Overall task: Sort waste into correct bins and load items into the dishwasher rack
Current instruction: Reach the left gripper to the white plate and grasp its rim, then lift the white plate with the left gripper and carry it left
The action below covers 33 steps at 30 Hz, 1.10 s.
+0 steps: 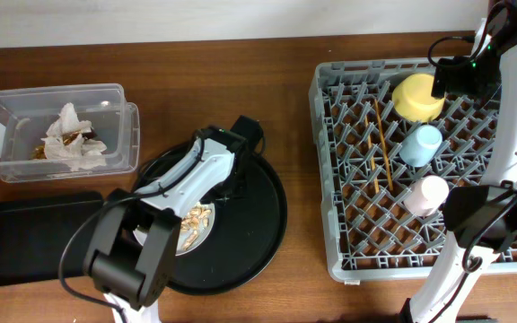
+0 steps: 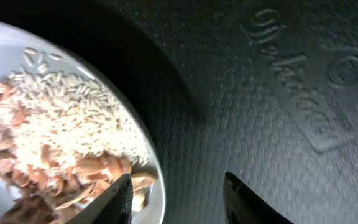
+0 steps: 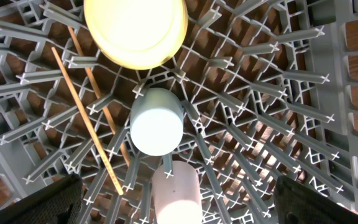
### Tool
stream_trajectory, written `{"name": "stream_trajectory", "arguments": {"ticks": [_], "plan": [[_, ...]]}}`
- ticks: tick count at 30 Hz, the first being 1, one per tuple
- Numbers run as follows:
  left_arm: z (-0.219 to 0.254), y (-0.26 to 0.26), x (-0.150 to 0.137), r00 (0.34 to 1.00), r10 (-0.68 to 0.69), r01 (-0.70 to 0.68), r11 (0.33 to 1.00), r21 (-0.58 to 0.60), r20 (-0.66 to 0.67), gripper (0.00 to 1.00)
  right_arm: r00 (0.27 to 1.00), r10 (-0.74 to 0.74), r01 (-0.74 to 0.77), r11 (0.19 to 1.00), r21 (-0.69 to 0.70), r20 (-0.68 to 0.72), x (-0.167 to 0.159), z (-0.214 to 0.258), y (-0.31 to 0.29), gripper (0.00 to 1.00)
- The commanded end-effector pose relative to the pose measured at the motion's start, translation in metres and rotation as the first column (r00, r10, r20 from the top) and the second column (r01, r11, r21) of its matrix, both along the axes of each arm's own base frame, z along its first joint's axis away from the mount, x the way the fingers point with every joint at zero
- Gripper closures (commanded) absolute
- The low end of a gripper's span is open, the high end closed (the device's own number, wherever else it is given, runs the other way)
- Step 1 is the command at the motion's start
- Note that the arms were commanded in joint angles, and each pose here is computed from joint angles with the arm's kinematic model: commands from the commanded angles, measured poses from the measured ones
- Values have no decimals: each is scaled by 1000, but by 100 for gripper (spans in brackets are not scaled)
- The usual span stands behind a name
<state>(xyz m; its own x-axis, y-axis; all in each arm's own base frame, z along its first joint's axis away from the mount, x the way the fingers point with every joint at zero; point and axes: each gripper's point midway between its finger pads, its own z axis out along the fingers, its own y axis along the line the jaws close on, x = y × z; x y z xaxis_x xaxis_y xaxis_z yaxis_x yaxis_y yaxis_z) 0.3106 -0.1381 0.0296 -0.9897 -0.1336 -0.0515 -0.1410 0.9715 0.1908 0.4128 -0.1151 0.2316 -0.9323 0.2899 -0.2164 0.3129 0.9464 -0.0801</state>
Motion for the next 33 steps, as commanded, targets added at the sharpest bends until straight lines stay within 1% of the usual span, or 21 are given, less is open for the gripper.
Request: {"name": "stream_trajectory", "arguments": {"ticks": [1, 4, 13, 15, 18, 19, 23, 30, 33], "plan": [[-11, 3, 4, 993, 120, -120, 993, 20, 14, 54, 999, 4, -3, 1000, -15, 48, -4, 19, -1, 2], [-21, 5, 8, 989, 147, -147, 989, 25, 12, 54, 999, 4, -3, 1000, -15, 48, -4, 19, -1, 2], [-28, 12, 9, 985, 174, -174, 984, 34, 1, 69, 999, 4, -3, 1000, -15, 48, -4, 19, -1, 2], [-28, 12, 8, 985, 174, -173, 984, 35, 0, 75, 999, 4, -3, 1000, -15, 48, -4, 19, -1, 2], [-28, 13, 8, 985, 174, -173, 984, 36, 0, 82, 999, 4, -3, 1000, -15, 48, -4, 19, -1, 2], [-28, 13, 8, 985, 173, -173, 984, 37, 0, 87, 999, 4, -3, 1000, -15, 48, -4, 19, -1, 2], [-27, 15, 6, 985, 173, -172, 984, 50, -7, 99, 999, 4, -3, 1000, -15, 48, -4, 19, -1, 2], [-15, 19, 4, 985, 172, -169, 982, 79, -27, 99, 999, 4, -3, 1000, -15, 48, -4, 19, -1, 2], [2, 24, 6, 986, 166, -162, 979, 125, -24, 99, 999, 4, -3, 1000, -15, 48, -4, 19, -1, 2]]}}
